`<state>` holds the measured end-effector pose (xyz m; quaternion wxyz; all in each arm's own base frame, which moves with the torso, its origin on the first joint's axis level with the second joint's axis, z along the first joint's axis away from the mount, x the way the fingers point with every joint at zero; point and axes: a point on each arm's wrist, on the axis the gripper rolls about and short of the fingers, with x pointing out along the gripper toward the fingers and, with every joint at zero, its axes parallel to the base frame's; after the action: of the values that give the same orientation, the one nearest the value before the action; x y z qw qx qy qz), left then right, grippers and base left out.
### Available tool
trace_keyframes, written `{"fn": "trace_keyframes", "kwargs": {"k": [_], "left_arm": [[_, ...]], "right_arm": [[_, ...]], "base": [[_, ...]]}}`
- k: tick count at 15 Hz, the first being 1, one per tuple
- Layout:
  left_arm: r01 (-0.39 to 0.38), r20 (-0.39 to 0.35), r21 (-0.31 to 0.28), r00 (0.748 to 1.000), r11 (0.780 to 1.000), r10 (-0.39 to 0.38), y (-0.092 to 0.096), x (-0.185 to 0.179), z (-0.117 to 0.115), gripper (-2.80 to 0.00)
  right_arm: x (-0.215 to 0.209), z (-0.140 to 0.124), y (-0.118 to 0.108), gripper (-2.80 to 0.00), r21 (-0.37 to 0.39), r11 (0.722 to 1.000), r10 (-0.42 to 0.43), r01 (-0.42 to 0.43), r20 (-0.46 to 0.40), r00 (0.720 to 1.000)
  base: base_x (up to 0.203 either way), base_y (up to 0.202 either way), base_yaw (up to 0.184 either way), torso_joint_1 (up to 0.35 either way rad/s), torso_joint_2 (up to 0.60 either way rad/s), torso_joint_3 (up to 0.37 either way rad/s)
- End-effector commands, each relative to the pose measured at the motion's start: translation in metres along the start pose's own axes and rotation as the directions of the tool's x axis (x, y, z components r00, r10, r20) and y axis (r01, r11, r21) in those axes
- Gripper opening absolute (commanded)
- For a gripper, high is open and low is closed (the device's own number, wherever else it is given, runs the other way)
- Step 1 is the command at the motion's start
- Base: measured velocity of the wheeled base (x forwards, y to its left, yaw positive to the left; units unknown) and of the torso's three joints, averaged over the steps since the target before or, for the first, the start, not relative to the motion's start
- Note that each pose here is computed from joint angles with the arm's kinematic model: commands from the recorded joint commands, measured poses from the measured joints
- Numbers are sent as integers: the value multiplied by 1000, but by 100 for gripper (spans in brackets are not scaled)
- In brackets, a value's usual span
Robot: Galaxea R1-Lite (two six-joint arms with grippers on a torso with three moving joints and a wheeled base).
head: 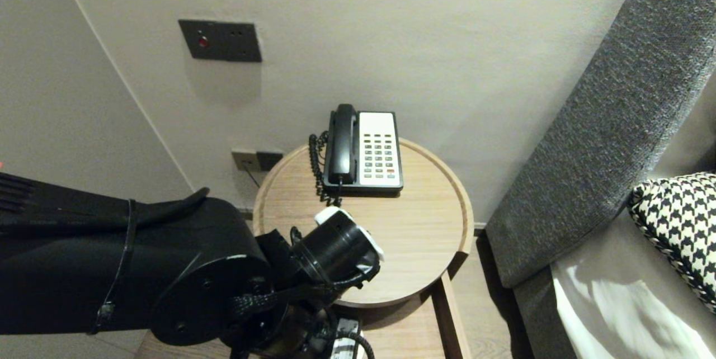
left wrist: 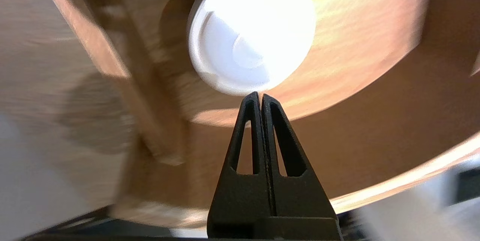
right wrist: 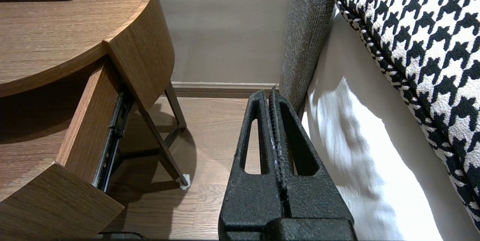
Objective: Open the nightstand drawer, then take the remote control out of the drawer one by one and place them on the table
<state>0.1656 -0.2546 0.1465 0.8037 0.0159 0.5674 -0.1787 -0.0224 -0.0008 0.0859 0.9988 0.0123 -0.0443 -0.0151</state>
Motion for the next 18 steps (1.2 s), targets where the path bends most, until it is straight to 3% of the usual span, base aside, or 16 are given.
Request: {"fn": "trace_keyframes", "kwargs": {"k": [1, 6, 18], "left_arm": [[24, 28, -66, 999, 998, -22, -7, -5, 10, -280], [11, 16, -90, 1000, 996, -9, -4, -17, 12, -280], [-81, -66, -116, 995, 990, 74, -6, 10, 10, -280]], "right_arm": [[2, -11, 0, -280, -1, 1000, 0, 0, -39, 999], [2, -11, 0, -280, -1, 1000, 0, 0, -40, 999], [2, -11, 0, -280, -1, 1000, 0, 0, -39, 999]], "base": [[0, 0, 0, 0, 0, 0], [0, 0, 0, 0, 0, 0], [0, 0, 0, 0, 0, 0]]}}
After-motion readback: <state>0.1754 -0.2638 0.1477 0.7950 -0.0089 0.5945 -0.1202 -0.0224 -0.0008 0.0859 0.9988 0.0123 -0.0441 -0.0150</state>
